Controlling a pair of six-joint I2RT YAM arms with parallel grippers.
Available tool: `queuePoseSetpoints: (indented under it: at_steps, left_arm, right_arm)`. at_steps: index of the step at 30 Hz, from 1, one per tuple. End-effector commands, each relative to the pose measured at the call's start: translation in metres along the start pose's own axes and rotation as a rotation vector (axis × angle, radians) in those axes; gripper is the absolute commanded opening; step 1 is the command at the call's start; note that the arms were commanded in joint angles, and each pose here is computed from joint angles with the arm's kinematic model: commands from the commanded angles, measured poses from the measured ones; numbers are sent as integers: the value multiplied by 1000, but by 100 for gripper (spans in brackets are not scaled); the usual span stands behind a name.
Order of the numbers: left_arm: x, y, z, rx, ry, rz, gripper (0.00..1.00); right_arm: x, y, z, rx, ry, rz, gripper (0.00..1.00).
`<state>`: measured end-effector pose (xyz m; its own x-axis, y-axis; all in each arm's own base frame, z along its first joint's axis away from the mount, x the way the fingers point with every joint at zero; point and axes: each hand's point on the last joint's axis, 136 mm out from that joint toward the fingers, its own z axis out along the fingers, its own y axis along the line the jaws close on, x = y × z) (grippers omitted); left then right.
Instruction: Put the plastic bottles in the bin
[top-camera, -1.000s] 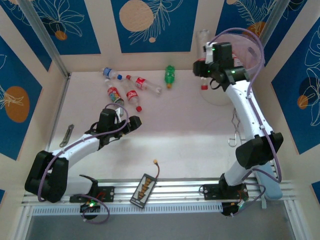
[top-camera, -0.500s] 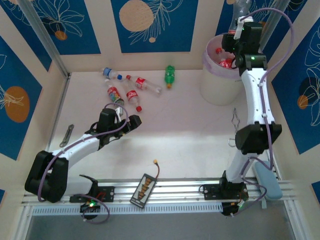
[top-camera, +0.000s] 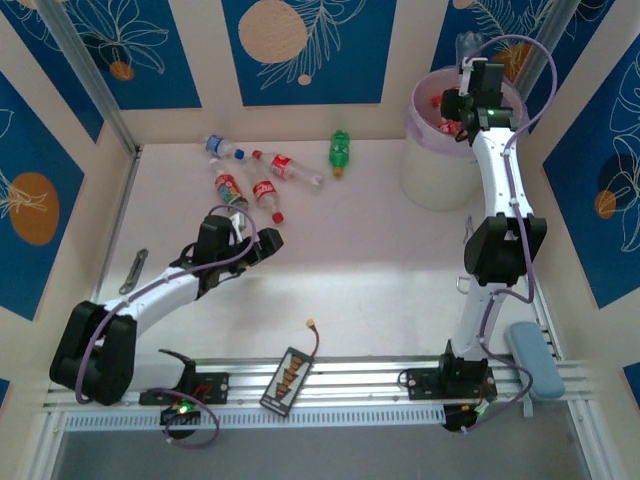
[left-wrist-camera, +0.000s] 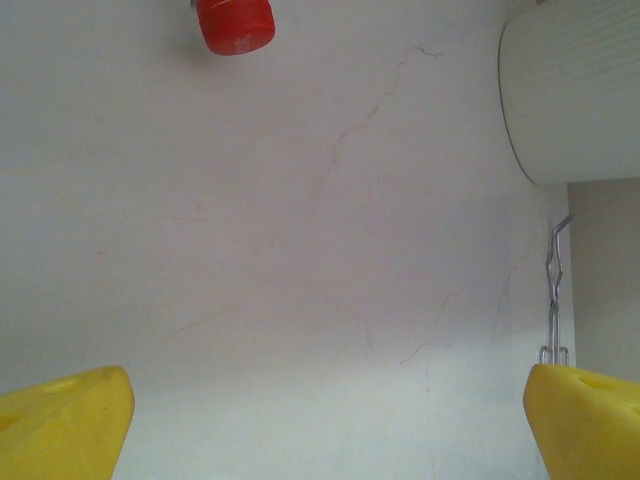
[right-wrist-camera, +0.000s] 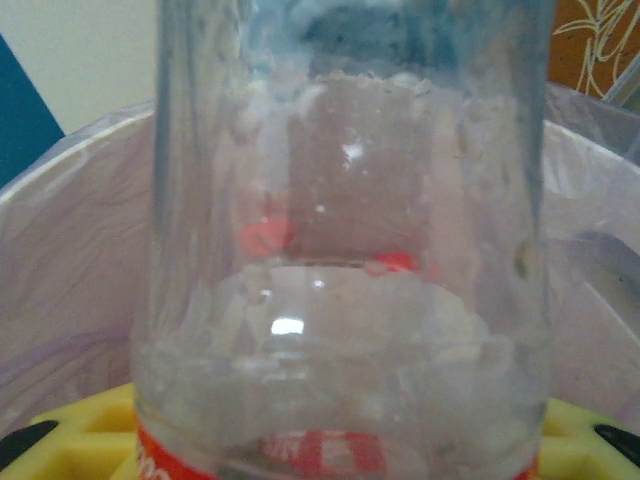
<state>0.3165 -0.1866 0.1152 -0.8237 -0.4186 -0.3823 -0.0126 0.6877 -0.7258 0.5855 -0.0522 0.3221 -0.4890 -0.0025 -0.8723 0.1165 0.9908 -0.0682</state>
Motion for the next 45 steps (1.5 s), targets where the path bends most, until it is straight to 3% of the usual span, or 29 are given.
queuePoseSetpoints:
  at_steps: [1,12,23,29,38,45]
  left_arm:
    - [-10,-10,1,21,-18,8,100]
    - [-9,-8,3,15,-12,20,100]
    - [-7,-7,4,14,-5,23,100]
    - [-6,-6,4,13,-3,21,100]
    - [-5,-4,3,5,-5,24,100]
    - [-5,-4,1,3,-9,26,100]
  right_arm:
    - [3,0,2,-21,3,37,50]
    - [21,-2,13,-23,36,75,62]
    - [6,-5,7,-14,7,86,83]
    - [2,-7,9,-19,12,88,81]
    - [13,-7,30,-32,57,105,61]
    - [37,5,49,-64,118,112,59]
